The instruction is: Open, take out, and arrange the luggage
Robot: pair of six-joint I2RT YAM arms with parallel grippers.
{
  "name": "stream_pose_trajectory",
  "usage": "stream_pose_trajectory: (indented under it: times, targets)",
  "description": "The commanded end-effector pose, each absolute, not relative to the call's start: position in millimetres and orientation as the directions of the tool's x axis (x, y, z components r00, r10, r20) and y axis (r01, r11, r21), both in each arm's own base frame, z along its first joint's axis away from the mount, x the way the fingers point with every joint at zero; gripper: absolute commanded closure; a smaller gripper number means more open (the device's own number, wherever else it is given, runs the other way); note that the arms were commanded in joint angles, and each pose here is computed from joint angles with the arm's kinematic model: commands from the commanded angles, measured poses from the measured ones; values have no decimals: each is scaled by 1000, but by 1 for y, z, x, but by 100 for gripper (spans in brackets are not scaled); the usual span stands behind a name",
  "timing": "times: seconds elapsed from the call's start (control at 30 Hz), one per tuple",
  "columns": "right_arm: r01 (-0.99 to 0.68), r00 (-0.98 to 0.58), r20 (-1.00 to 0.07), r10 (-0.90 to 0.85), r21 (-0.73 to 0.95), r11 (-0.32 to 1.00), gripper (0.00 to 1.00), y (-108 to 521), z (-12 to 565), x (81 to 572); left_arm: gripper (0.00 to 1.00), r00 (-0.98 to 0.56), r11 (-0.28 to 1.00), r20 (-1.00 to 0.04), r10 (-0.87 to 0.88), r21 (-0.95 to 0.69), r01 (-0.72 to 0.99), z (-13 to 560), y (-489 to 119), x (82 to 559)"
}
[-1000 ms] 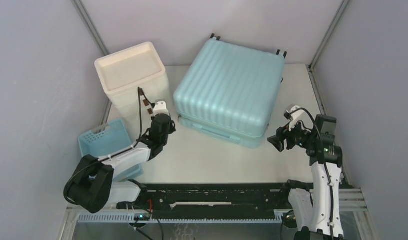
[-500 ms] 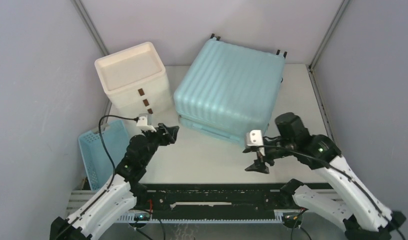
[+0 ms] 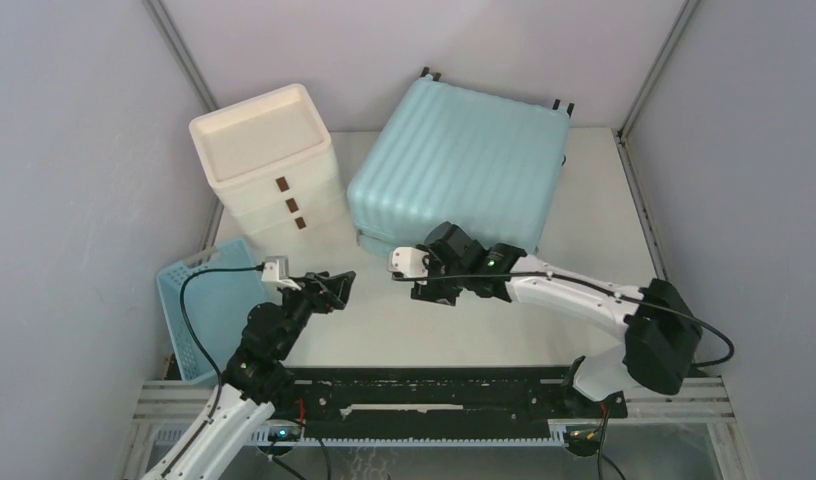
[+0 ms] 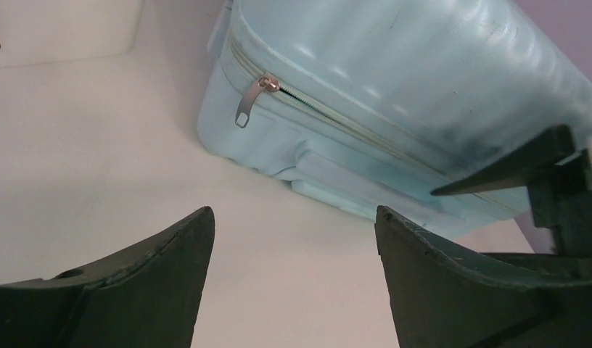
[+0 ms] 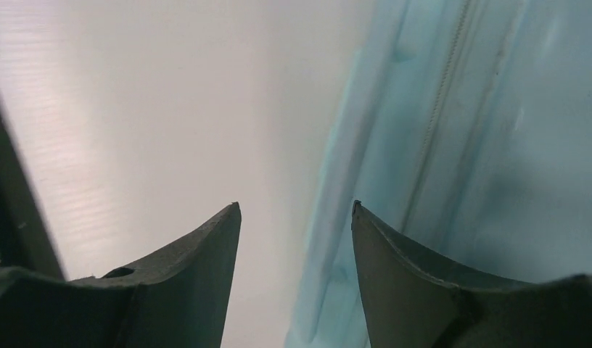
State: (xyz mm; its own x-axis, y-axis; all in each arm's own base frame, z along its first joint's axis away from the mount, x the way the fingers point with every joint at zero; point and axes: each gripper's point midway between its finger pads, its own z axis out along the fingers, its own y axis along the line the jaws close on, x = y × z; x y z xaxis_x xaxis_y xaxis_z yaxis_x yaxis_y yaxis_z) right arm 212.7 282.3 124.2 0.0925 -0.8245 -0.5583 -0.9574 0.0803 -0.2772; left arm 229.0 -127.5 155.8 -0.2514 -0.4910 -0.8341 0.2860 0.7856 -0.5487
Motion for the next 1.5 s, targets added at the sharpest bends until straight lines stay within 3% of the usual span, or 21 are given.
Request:
stream_pose_trajectory:
  times: [0.0, 0.27, 0.5, 0.63, 0.97, 1.13, 1.47]
  targets:
    - [-877, 81, -591, -803, -425, 224, 35, 301, 141, 262, 15, -247, 776, -819, -518, -571, 268, 148, -123, 226]
    - [-882, 5, -509, -861, -408, 236, 49, 295, 96, 275, 18, -247, 764, -838, -488, -546, 343, 147, -134, 224]
    - [-930, -65, -513, -856, -279, 238, 87, 278, 91, 257, 26, -273, 719, -855, -441, -518, 462, 145, -157, 219]
    - [-949, -98, -549, -830, -199, 244, 99, 256, 100, 242, 27, -302, 698, -875, -378, -484, 527, 141, -176, 211]
    - [-966, -123, -601, -790, -110, 234, 100, 181, 104, 195, 26, -342, 624, -872, -350, -490, 609, 131, -205, 193]
    - [-972, -130, -653, -746, -64, 225, 100, 176, 105, 172, 26, -332, 589, -892, -307, -452, 670, 147, -229, 186]
    - [-973, -141, -673, -727, -41, 226, 100, 174, 108, 169, 29, -420, 503, -844, -334, -536, 678, 146, -267, 197]
